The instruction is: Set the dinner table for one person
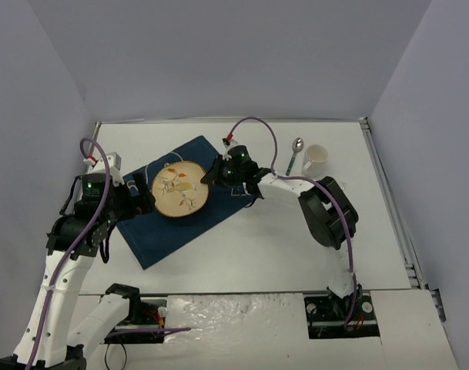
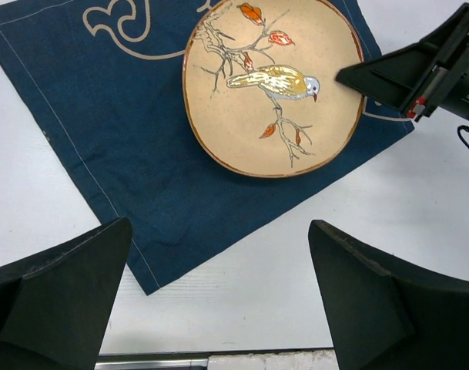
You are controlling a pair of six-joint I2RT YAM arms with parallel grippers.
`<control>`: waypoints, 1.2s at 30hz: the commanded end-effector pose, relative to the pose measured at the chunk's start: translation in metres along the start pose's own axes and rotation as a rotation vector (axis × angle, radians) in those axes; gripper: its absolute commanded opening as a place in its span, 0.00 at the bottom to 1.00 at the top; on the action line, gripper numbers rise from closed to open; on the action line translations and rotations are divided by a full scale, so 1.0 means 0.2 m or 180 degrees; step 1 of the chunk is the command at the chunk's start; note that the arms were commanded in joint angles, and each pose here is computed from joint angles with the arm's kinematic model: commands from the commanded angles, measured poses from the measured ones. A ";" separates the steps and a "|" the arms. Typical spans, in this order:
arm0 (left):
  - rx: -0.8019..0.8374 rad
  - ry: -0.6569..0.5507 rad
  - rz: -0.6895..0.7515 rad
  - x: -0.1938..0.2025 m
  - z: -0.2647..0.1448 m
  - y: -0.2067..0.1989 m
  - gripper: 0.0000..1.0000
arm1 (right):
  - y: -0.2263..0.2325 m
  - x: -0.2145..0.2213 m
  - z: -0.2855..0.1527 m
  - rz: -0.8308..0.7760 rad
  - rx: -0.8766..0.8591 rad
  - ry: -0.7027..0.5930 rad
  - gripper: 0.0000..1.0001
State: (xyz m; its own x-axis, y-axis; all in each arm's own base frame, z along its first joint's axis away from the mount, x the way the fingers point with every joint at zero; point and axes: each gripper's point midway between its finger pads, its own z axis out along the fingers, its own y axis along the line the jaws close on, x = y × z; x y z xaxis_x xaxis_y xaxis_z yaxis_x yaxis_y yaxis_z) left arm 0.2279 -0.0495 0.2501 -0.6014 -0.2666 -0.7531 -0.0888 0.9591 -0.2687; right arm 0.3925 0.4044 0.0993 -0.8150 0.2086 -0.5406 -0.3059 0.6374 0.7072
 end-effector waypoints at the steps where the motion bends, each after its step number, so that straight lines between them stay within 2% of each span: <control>1: -0.0022 -0.0055 -0.0046 -0.01 0.01 0.00 0.97 | 0.44 -0.32 -0.02 -0.0116 -0.0906 -0.0574 0.00; 14: -0.0047 -0.0011 -0.0024 0.02 0.04 0.01 0.97 | 0.40 -0.26 0.13 0.0053 -0.1029 -0.0465 0.00; 34: -0.0083 0.0066 -0.0036 0.07 0.06 0.03 0.97 | 0.17 -0.03 0.22 0.0242 -0.0671 -0.0059 0.00; 36: -0.0082 0.0073 -0.0036 0.07 0.07 0.03 0.97 | 0.13 -0.02 0.22 0.0206 -0.0555 -0.0038 0.15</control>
State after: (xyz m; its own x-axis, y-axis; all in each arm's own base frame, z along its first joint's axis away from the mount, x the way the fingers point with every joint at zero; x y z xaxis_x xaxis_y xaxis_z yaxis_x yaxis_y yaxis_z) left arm 0.2224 -0.0473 0.2225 -0.6478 -0.2627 -0.7151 -0.1150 0.9616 -0.2491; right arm 0.4025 0.4325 0.0325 -0.8794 0.2446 -0.4085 -0.1990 0.5906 0.7821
